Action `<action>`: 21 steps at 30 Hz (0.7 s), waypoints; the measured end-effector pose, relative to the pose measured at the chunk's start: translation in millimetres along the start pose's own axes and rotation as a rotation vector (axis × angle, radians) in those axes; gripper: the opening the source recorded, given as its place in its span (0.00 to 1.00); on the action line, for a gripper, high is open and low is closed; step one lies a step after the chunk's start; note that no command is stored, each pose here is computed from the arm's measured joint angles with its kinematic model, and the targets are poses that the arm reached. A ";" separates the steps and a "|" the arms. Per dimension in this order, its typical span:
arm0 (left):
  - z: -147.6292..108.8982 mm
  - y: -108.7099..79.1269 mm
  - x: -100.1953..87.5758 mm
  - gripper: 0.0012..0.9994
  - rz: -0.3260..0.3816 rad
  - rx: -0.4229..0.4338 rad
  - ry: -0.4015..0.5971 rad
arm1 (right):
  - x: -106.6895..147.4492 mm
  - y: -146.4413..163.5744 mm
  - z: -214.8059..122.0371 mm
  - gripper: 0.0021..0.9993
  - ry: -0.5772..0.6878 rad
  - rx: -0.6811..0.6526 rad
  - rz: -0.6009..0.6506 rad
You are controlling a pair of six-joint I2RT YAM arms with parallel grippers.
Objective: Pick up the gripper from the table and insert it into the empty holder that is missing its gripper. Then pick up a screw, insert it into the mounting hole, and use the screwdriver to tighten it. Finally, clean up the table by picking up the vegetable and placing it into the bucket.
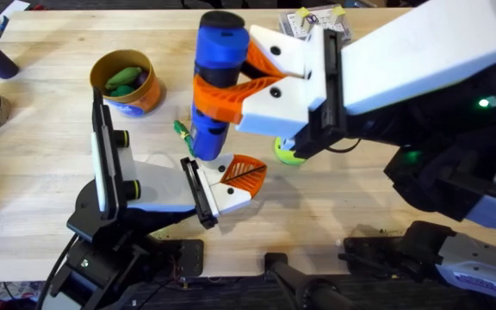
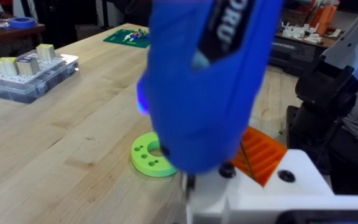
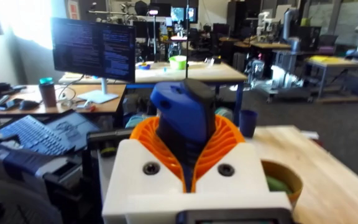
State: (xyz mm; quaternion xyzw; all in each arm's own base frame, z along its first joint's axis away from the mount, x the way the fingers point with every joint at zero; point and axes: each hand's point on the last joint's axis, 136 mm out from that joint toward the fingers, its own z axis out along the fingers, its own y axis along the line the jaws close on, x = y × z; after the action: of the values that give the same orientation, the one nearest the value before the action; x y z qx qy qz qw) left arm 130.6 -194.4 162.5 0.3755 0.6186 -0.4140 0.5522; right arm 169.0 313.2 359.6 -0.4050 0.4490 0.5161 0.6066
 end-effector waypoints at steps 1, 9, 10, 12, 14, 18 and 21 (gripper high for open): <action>0.0 0.0 0.1 0.02 -0.001 0.000 0.000 | 3.2 0.6 0.6 0.04 0.010 -0.003 0.008; 0.0 -0.1 0.2 0.02 -0.003 0.000 0.001 | 8.5 -5.9 0.0 0.03 0.007 0.019 0.006; 0.0 0.0 0.2 0.02 -0.003 0.000 0.001 | 6.1 -7.7 -1.1 0.03 0.002 0.028 0.001; 0.0 -0.1 0.2 0.02 -0.003 0.000 0.001 | 0.3 -12.0 -4.3 0.03 -0.011 0.047 -0.011; 0.0 0.0 0.2 0.02 -0.003 0.000 0.001 | -4.5 -18.1 -8.1 0.04 -0.021 0.071 -0.024; 0.0 0.0 0.2 0.02 -0.003 0.000 0.001 | 1.5 -30.2 -13.0 0.03 0.008 0.118 -0.008; 0.0 -0.1 0.2 0.02 -0.003 0.000 0.001 | 8.4 -32.1 -13.7 0.03 0.032 0.125 0.009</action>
State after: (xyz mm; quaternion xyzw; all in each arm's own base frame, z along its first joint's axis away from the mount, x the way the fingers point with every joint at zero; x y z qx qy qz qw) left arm 130.5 -194.4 162.3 0.3748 0.6192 -0.4148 0.5514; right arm 199.6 297.8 348.7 -0.3724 0.4919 0.4832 0.6212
